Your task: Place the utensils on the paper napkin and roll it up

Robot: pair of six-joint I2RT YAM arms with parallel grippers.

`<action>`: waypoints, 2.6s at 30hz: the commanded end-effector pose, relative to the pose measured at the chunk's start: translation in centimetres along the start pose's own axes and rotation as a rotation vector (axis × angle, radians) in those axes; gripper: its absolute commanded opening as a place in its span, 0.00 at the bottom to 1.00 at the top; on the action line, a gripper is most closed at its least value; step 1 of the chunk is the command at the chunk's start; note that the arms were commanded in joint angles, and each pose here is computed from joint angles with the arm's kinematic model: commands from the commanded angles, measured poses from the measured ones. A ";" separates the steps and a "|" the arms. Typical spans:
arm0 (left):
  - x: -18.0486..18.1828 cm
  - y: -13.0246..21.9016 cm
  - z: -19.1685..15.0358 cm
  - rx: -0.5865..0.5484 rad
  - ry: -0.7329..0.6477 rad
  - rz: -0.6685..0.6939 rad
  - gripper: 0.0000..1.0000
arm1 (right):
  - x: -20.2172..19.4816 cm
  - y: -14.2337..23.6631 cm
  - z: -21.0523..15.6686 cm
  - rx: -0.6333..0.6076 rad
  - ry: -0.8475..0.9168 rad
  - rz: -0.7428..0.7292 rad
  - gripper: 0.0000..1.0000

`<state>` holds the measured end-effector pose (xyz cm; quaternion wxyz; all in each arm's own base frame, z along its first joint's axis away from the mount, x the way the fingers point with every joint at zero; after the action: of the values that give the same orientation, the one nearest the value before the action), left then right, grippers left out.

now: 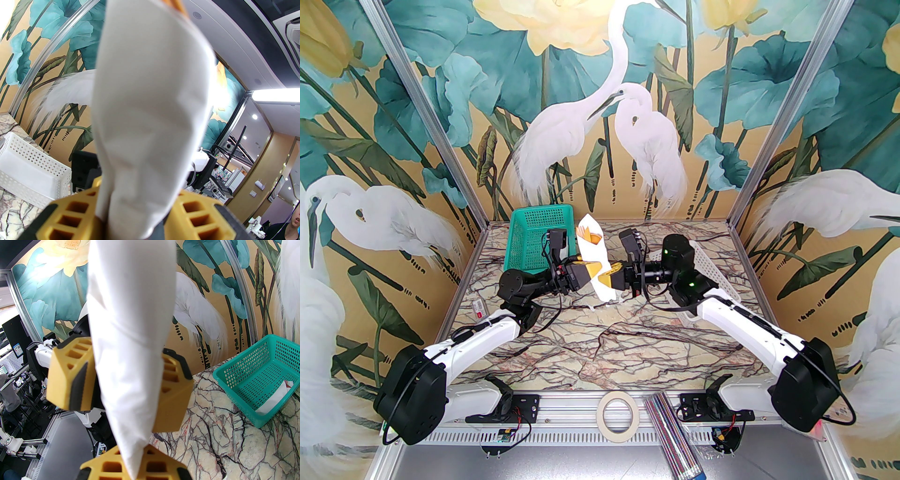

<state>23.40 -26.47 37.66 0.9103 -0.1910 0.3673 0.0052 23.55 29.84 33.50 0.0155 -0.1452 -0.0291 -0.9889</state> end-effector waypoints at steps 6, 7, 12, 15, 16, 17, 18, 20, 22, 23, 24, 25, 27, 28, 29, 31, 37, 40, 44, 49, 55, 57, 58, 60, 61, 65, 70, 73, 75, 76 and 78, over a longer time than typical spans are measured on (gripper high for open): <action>-3.3 -0.3 0.3 0.040 -0.087 -0.086 0.31 | -1.7 1.4 0.1 -0.017 -0.022 -0.106 0.00; -3.3 -0.3 0.4 0.040 -0.088 -0.082 0.30 | -1.6 1.4 0.2 -0.017 -0.020 -0.105 0.00; -3.0 -0.4 0.3 0.043 -0.090 -0.072 0.21 | -1.3 1.5 0.3 -0.013 -0.015 -0.102 0.00; -2.8 -0.4 0.3 0.045 -0.089 -0.056 0.16 | -1.1 1.7 0.3 -0.012 -0.006 -0.107 0.09; -2.7 -0.4 0.3 0.047 -0.090 -0.050 0.14 | -1.1 1.7 0.3 -0.011 -0.004 -0.110 0.12; -2.6 -0.5 0.3 0.049 -0.090 -0.043 0.12 | -0.9 1.8 0.4 -0.011 0.000 -0.109 0.15; -2.5 -0.4 0.3 0.049 -0.091 -0.035 0.10 | -0.8 1.9 0.5 -0.012 0.004 -0.111 0.20; -2.3 -0.4 0.3 0.051 -0.097 -0.025 0.09 | -0.6 2.0 0.5 -0.010 0.010 -0.113 0.27; -2.3 -0.4 0.3 0.053 -0.101 -0.015 0.07 | -0.4 2.1 0.5 -0.006 0.014 -0.115 0.37; -2.2 -0.4 0.3 0.055 -0.105 -0.006 0.06 | -0.3 2.1 0.4 -0.004 0.017 -0.116 0.41; -2.1 -0.4 0.2 0.059 -0.105 0.003 0.05 | -0.3 2.2 0.3 0.000 0.016 -0.122 0.46; -2.0 -0.3 0.3 0.061 -0.108 0.010 0.05 | -0.2 2.3 0.3 0.001 0.019 -0.129 0.49; -1.8 -0.2 0.3 0.065 -0.111 0.031 0.04 | -0.3 2.7 0.2 0.005 0.023 -0.150 0.56; -1.7 -0.1 0.3 0.067 -0.112 0.039 0.03 | -0.3 2.9 0.1 0.006 0.025 -0.162 0.59; -1.5 0.1 0.4 0.066 -0.109 0.053 0.02 | -0.3 3.1 0.0 0.007 0.026 -0.173 0.61; -1.2 0.7 0.6 0.059 -0.106 0.073 0.00 | -0.2 3.6 0.0 0.004 0.032 -0.196 0.66; -0.1 3.2 1.4 0.044 -0.093 0.160 0.00 | -0.7 5.4 -0.5 0.020 0.052 -0.333 0.78; 0.6 4.3 1.5 0.050 -0.095 0.232 0.00 | -1.7 6.8 -0.7 0.032 0.058 -0.453 0.85; 1.5 5.9 2.0 0.059 -0.088 0.318 0.00 | -4.0 9.3 -1.4 0.079 0.063 -0.698 0.91; 2.6 7.2 2.4 0.081 -0.078 0.416 0.00 | -5.6 11.8 -2.0 0.104 0.065 -0.898 0.93; 3.2 7.9 3.4 0.089 -0.101 0.492 0.00 | -6.0 13.1 -1.9 0.076 0.083 -0.996 0.97; 3.8 8.6 3.9 0.088 -0.094 0.541 0.00 | -6.2 13.6 -1.8 0.074 0.075 -1.029 0.98; 4.0 8.9 4.2 0.089 -0.093 0.560 0.00 | -6.4 13.8 -1.9 0.076 0.070 -1.047 0.98; 4.6 9.7 4.7 0.094 -0.093 0.609 0.00 | -6.6 14.4 -1.9 0.077 0.068 -1.091 0.99; 4.8 10.0 4.9 0.095 -0.099 0.634 0.00 | -6.6 14.7 -1.9 0.075 0.071 -1.108 0.99; 6.0 11.5 6.1 0.108 -0.107 0.744 0.00 | -6.5 15.0 -1.9 0.072 0.103 -1.126 1.00; 8.3 12.8 8.0 0.108 -0.066 0.821 0.00 | -6.3 14.7 -1.9 0.056 0.137 -1.099 0.99; 10.4 13.8 9.2 0.112 -0.022 0.872 0.00 | -6.4 14.6 -2.2 0.061 0.135 -1.095 0.99; 12.0 14.7 10.1 0.114 0.010 0.910 0.00 | -6.5 14.6 -2.3 0.066 0.135 -1.096 0.99; 12.8 15.1 10.5 0.119 0.023 0.932 0.00 | -6.5 14.6 -2.3 0.069 0.135 -1.096 0.99; 14.9 16.3 11.3 0.134 0.037 1.010 0.00 | -6.4 14.6 -2.4 0.073 0.135 -1.092 0.99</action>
<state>37.96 -10.80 31.20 0.8216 0.0327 0.4196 0.3846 29.64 15.44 29.90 -0.4910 -0.0584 -0.1370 -0.8583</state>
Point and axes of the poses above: each hand's point on the last joint's axis, 136 mm out from that joint toward the fingers, its own y axis back along the fingers, its own x axis along the line the jaws close on, z = x × y, the point moved 2 cm from there along y, back along the fingers, and after that the axes turned 7 degrees about y, right-handed, at the moved point
